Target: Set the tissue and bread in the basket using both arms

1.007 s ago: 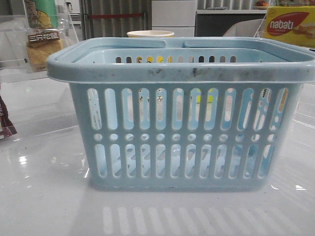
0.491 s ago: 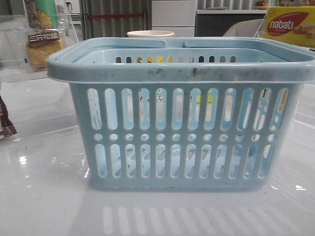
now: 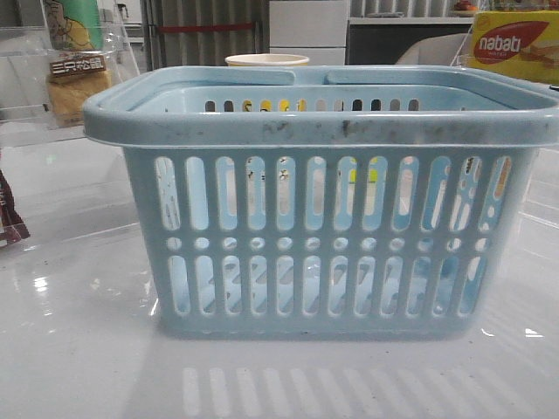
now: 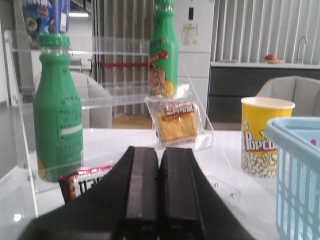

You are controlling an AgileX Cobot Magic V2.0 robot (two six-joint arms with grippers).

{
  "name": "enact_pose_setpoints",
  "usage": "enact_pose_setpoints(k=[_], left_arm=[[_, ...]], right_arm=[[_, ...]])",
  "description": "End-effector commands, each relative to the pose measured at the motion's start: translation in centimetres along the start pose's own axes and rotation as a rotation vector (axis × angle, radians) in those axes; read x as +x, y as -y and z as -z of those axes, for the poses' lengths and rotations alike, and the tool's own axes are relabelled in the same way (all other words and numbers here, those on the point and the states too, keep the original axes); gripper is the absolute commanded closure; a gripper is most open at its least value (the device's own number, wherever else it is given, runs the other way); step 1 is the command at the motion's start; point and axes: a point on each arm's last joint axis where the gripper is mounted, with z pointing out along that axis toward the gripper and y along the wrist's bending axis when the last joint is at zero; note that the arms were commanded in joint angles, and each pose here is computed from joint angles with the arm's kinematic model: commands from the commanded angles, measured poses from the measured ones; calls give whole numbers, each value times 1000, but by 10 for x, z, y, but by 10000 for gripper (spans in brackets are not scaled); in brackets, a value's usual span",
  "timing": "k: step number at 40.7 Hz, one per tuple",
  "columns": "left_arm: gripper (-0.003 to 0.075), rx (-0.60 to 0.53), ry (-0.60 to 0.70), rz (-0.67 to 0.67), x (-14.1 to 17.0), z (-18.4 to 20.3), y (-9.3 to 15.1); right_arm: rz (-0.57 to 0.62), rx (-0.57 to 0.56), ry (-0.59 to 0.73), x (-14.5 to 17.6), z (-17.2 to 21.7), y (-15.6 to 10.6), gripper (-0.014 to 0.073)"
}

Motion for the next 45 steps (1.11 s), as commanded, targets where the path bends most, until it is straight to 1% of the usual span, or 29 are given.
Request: enact_pose_setpoints(k=[1, 5, 12, 15, 18, 22, 25, 29, 34, 41, 45], left_arm=[[627, -5, 176, 11, -29, 4, -1], [627, -2, 222, 11, -57, 7, 0], [627, 5, 257, 11, -104, 15, 1], [627, 8, 258, 11, -124, 17, 1], [627, 9, 263, 10, -140, 16, 1], [627, 12, 242, 10, -162, 12, 1], [627, 15, 186, 9, -171, 5, 2], [627, 19, 110, 8, -180, -3, 2], [627, 22, -14, 7, -174, -18, 3], [627, 27, -231, 7, -150, -39, 3], [627, 29, -328, 7, -136, -48, 3]], right_arm=[[10, -10, 206, -41, 7, -4, 538], [10, -19, 282, -70, 14, -7, 538], [11, -34, 381, -125, 35, -13, 538], [12, -37, 391, -145, 41, -15, 538], [12, -38, 371, -160, 44, -17, 538], [14, -36, 309, -176, 40, -20, 538], [14, -34, 249, -185, 35, -21, 538], [15, -28, 136, -192, 23, -22, 538], [15, -18, -9, -186, 4, -22, 538], [15, -1, -251, -167, -23, -20, 538], [14, 7, -353, -156, -36, -19, 538]])
